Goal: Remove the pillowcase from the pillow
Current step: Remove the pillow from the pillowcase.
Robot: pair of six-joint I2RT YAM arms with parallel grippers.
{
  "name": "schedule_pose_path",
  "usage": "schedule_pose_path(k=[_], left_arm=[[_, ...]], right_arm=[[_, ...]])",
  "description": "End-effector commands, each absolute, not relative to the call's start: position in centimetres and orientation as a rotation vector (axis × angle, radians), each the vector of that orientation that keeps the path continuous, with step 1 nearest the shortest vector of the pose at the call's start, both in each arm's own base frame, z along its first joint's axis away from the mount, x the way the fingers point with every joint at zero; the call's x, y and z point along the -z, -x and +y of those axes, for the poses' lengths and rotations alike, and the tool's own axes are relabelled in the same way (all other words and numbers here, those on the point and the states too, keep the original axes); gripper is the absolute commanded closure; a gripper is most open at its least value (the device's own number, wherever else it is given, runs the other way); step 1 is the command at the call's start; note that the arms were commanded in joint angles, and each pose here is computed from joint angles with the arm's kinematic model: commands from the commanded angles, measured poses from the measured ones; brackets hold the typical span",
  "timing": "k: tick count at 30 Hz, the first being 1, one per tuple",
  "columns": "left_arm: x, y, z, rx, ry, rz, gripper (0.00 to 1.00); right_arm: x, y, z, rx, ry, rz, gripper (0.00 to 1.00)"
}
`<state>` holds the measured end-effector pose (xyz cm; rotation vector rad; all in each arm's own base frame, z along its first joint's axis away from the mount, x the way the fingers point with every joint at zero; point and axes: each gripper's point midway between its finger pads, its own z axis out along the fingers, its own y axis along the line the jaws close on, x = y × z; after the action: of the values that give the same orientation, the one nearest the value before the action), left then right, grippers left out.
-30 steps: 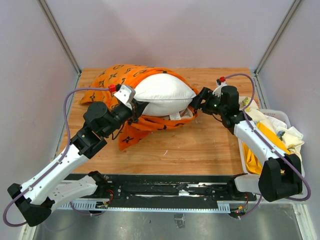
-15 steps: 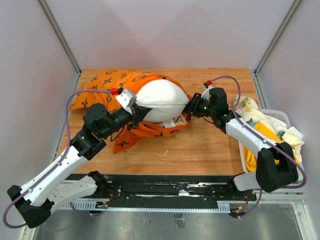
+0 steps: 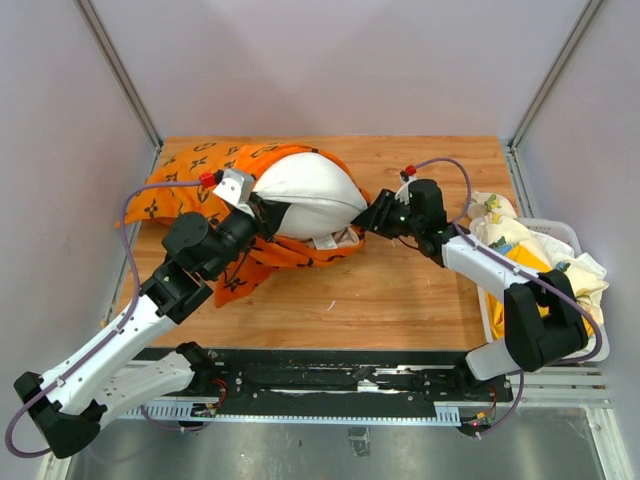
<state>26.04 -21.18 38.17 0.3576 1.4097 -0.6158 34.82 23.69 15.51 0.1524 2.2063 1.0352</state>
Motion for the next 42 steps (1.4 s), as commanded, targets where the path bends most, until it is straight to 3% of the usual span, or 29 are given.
schedule_pose_path(k=[1,3,10,16,25,31,36,39,42], left_arm=[[-53.2,-21.7,-15.2,0.755,-0.035,0.889,1.00],[-53.5,-22.0,-14.5,0.734,0.004,0.888,1.00],[-54.1,-23.8,-13.6,0.619,0.051,0.941,1.00],[-53.5,-25.2,-14.3,0.576,0.042,0.989,1.00],[-53.7,-24.7,-16.0,0.643,-0.032,0.984,1.00],[-53.7,-24.4,-17.7,0.722,-0.082,0.979,1.00],[-53.6,-24.4,-19.0,0.766,-0.121,0.984,1.00],[-53.8,-24.2,-19.4,0.789,-0.134,0.975,1.00],[-54.0,-23.8,-19.7,0.816,-0.139,0.961,1.00]], right_arm=[[-9.4,-33.2,23.1,-0.893,-0.219,2.374,0.60],[-8.8,-32.9,23.4,-0.884,-0.201,2.390,0.57],[-10.1,-32.5,21.6,-0.784,-0.146,2.329,0.21],[-14.2,-32.2,19.6,-0.738,-0.132,2.135,0.00],[-19.8,-32.5,21.1,-0.884,-0.046,1.921,0.01],[-23.4,-33.5,25.9,-1.149,0.079,1.834,0.01],[-24.6,-34.2,28.9,-1.210,0.117,1.819,0.03],[-25.0,-34.3,30.5,-1.234,0.145,1.815,0.12],[-24.8,-34.5,31.6,-1.252,0.129,1.823,0.38]])
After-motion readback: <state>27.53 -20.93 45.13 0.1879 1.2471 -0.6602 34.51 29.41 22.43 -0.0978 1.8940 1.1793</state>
